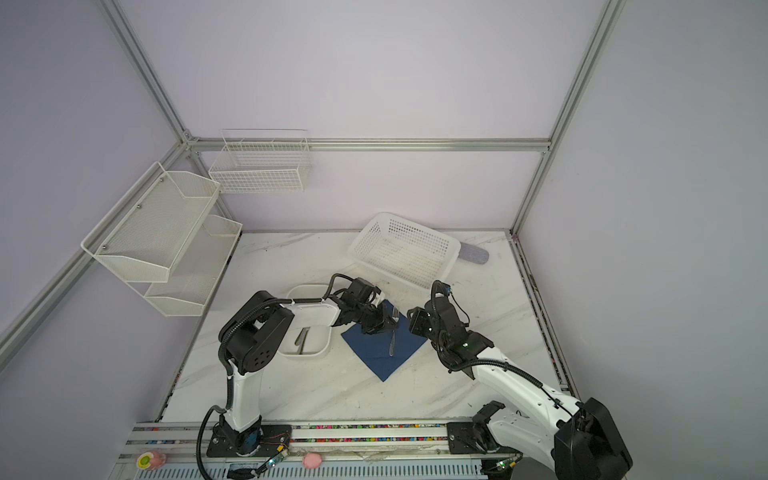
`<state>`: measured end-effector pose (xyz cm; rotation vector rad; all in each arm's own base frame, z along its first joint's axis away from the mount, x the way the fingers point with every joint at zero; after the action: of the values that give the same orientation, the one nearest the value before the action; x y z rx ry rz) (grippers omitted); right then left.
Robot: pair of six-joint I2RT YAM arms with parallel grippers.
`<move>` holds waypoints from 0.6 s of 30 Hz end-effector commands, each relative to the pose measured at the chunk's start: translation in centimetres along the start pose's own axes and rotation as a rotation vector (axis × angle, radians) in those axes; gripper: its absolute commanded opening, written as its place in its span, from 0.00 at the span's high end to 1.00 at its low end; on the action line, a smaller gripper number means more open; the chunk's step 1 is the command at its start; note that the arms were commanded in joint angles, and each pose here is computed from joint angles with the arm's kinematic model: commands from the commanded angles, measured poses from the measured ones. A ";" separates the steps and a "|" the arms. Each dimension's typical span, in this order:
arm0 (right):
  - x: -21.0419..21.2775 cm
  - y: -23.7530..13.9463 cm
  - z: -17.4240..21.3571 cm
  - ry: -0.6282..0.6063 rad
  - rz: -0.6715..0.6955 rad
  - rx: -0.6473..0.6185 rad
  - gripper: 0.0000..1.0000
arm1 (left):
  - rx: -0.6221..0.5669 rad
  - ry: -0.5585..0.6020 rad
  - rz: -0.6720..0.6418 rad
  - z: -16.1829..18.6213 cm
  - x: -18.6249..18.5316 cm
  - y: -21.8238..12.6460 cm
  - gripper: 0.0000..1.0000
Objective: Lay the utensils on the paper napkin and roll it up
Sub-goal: 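Lower the fork onto the blue napkin with the left gripper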
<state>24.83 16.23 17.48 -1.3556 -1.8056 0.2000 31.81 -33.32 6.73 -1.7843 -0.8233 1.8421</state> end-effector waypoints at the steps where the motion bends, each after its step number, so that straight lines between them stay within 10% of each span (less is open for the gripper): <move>1: 0.4 -0.1 -0.5 -0.008 -0.003 0.002 0.54 | -0.054 0.047 -0.030 -0.8 -1.9 -1.7 0.79; 18: 2.3 -0.8 -2.2 -0.034 -0.071 -0.046 0.51 | -0.333 0.229 -0.098 -1.0 -5.3 -8.8 0.71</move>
<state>25.22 16.82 17.71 -1.3335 -1.8236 0.2207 31.95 -31.40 11.91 -1.8958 -1.0594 1.6140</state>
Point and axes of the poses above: each gripper's point midway between its finger pads, its own y axis out along the fingers, its own x axis along the line the jaws close on, z = x × y, the point moved 5 cm from there along -y, back along the fingers, and after that the axes turned 3 degrees about -y, right-handed, at the moved point
